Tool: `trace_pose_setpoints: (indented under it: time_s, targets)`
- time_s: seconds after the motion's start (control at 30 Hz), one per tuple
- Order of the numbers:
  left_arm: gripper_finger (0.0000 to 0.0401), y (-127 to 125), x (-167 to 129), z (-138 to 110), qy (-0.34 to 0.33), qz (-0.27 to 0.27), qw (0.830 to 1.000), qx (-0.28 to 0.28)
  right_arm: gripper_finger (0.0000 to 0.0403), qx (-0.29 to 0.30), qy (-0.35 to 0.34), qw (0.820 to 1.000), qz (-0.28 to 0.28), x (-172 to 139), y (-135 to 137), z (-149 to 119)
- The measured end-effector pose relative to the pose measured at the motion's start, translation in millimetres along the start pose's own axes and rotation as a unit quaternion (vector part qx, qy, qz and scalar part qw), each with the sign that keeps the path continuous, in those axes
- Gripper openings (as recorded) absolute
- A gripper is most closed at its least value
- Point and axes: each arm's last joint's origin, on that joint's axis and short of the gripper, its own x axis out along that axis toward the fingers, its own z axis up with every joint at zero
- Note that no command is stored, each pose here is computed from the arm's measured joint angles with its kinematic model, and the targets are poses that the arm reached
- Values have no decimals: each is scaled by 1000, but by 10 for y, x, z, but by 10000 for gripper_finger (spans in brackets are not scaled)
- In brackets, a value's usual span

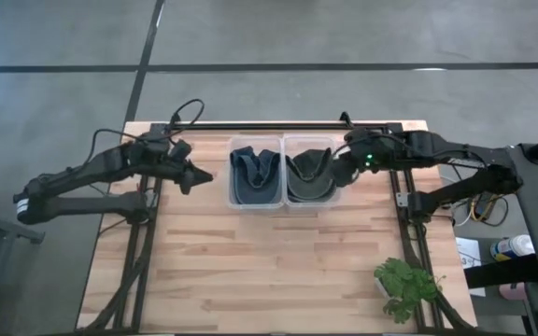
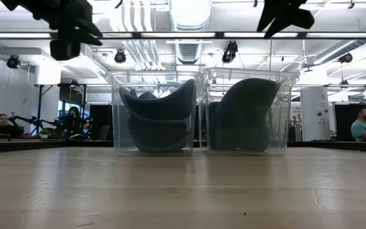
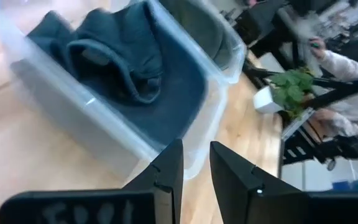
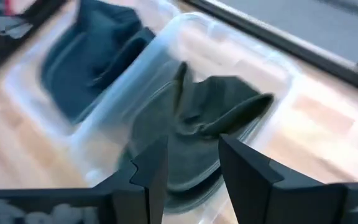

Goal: Pick & Place hat
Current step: Return to Home Position

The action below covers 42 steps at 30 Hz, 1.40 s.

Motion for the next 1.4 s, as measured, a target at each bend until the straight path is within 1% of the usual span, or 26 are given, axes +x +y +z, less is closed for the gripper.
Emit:
trace_pose_setpoints:
  time_s: [0.03,0.1,0.17,0.27,0.33,0.43,0.5,0.53,0.6,0.67,0.73,0.83,1.0,1.17,1.2,1.33,1.4]
  targets:
    - [73,-19,-15,-2,-1,-12,1000,9,136,-3,3,1000,14,-32,-4,-5]
    - [73,-82,-41,-3,1,-57,998,40,139,-29,2,999,41,-80,7,-16]
    - [73,-135,-72,5,-2,-97,994,57,142,-46,-8,997,66,-114,17,-32]
    - [73,-196,-119,11,-7,-140,987,78,144,-77,-36,986,144,-158,55,-85]
    - [73,-224,-133,1,-16,-160,983,88,143,-90,-68,970,216,-135,92,-154]
    - [73,-220,-90,-46,-39,-190,976,93,138,-89,-105,939,316,-16,68,-330]
    - [73,-197,-34,-105,-55,-214,970,97,135,-81,-121,921,362,76,-15,-484]
    - [73,-176,-2,-141,-62,-224,967,102,133,-70,-124,917,372,122,-73,-565]
    - [73,-120,62,-220,-81,-244,960,111,131,-52,-123,916,379,196,-207,-732]
    - [73,-62,100,-289,-109,-264,951,121,129,-46,-130,912,387,219,-333,-865]
    - [73,2,120,-359,-137,-281,941,129,128,-41,-141,907,395,205,-455,-972]
    - [73,103,140,-477,-158,-293,933,132,129,-29,-161,903,397,198,-616,-1108]
    - [73,256,148,-665,-165,-298,931,131,133,-5,-194,902,386,247,-808,-1288]
    - [73,343,137,-773,-178,-301,927,133,133,-4,-232,885,403,320,-905,-1415]
    - [73,358,141,-791,-178,-300,928,133,131,-5,-240,882,407,342,-919,-1440]
    - [73,411,176,-848,-174,-298,929,132,126,-6,-247,878,410,455,-969,-1548]
    - [73,458,223,-894,-161,-289,935,127,125,-4,-249,876,413,495,-984,-1584]
